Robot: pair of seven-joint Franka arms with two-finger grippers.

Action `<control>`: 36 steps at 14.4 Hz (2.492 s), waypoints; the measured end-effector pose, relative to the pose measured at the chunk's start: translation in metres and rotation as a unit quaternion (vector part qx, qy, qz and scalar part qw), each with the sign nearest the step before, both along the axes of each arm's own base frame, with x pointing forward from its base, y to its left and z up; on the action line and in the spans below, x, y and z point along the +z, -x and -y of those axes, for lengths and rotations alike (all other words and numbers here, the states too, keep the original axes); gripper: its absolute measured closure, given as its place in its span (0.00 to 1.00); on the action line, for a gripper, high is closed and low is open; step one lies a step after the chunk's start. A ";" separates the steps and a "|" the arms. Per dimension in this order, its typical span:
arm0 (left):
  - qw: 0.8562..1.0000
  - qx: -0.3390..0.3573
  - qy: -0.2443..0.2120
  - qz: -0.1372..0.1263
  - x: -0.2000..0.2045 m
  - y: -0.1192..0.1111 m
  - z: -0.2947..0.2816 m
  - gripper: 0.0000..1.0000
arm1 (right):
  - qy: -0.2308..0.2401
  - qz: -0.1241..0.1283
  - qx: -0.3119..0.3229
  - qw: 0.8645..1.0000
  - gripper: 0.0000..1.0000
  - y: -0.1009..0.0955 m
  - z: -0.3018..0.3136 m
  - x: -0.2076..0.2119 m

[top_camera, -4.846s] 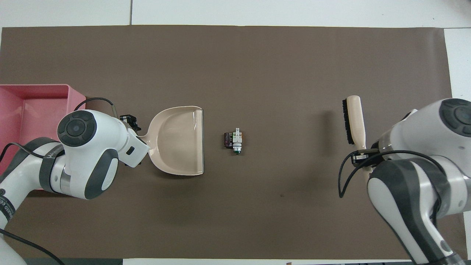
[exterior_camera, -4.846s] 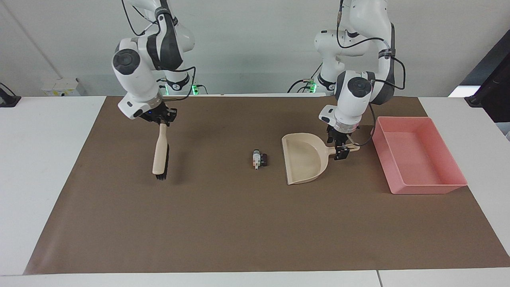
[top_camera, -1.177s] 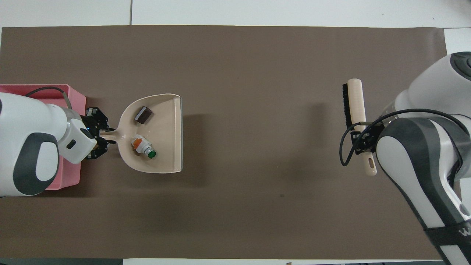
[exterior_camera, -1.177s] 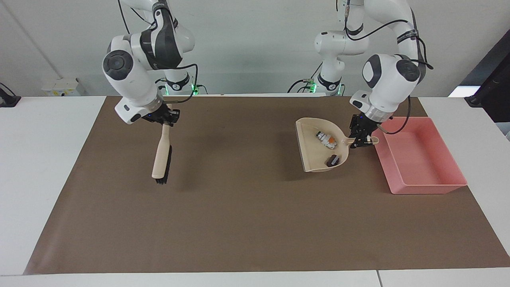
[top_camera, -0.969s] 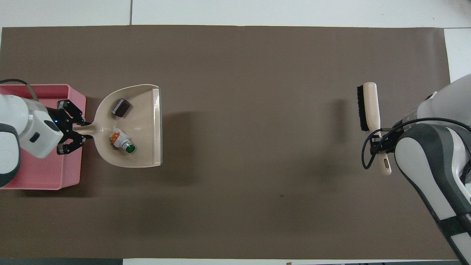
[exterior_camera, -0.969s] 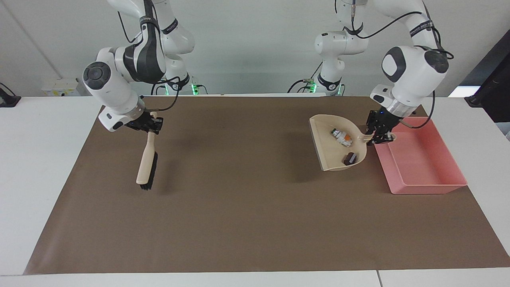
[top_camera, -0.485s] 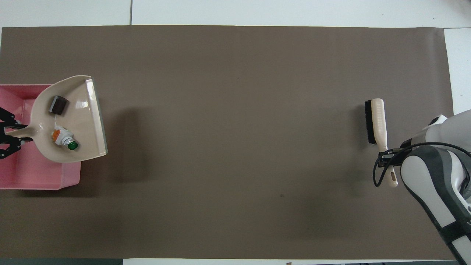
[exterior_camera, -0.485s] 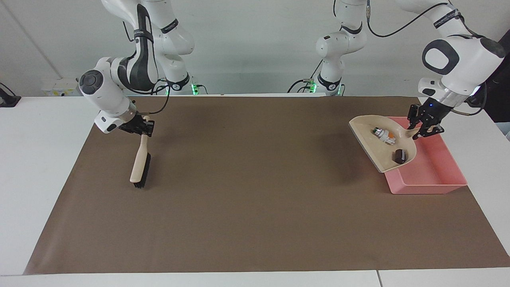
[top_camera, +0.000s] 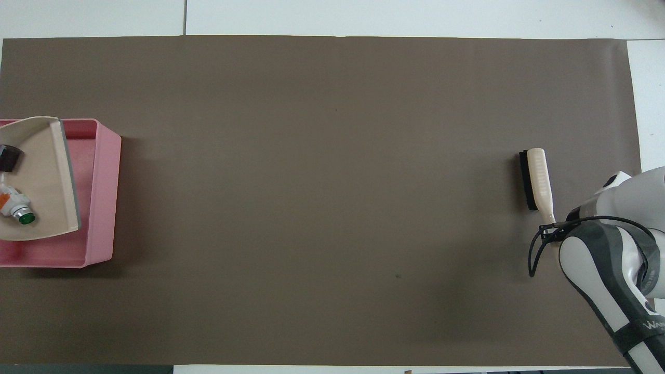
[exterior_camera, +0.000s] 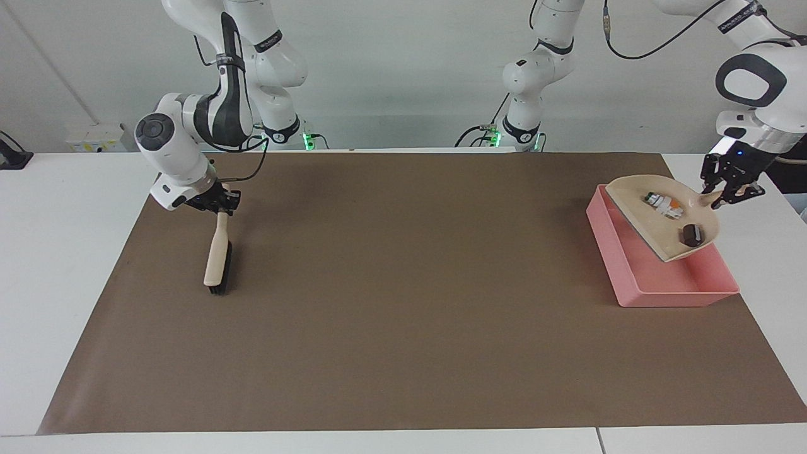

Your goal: Clean e-waste and dump in bin

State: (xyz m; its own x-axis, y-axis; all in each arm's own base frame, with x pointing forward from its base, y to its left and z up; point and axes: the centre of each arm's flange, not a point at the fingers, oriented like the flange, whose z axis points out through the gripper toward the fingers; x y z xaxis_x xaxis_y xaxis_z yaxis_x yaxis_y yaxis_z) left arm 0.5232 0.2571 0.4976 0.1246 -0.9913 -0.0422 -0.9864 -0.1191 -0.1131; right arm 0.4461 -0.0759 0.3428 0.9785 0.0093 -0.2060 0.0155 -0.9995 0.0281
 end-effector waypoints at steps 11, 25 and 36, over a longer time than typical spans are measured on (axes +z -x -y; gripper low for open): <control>0.970 -0.092 -0.223 -0.018 0.003 -0.033 -0.016 0.67 | 0.001 0.008 -0.018 1.000 0.74 0.010 0.013 -0.005; 0.883 -0.178 -0.430 -0.060 0.056 -0.040 0.040 0.67 | -0.003 0.001 0.002 1.000 0.30 0.012 0.014 0.000; 0.941 -0.181 -0.286 -0.031 0.060 -0.030 0.124 0.67 | 0.022 0.140 0.044 0.989 0.00 -0.066 -0.015 0.164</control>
State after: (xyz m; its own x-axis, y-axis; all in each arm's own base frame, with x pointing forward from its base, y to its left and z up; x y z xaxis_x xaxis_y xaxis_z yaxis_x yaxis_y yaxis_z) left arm 0.5533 0.1334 0.5578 -0.2363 -0.7820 -0.5768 -0.9577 0.2877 0.0023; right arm 0.5125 -0.0611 0.5069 0.9931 0.0936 0.0713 0.0873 -0.9924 0.0870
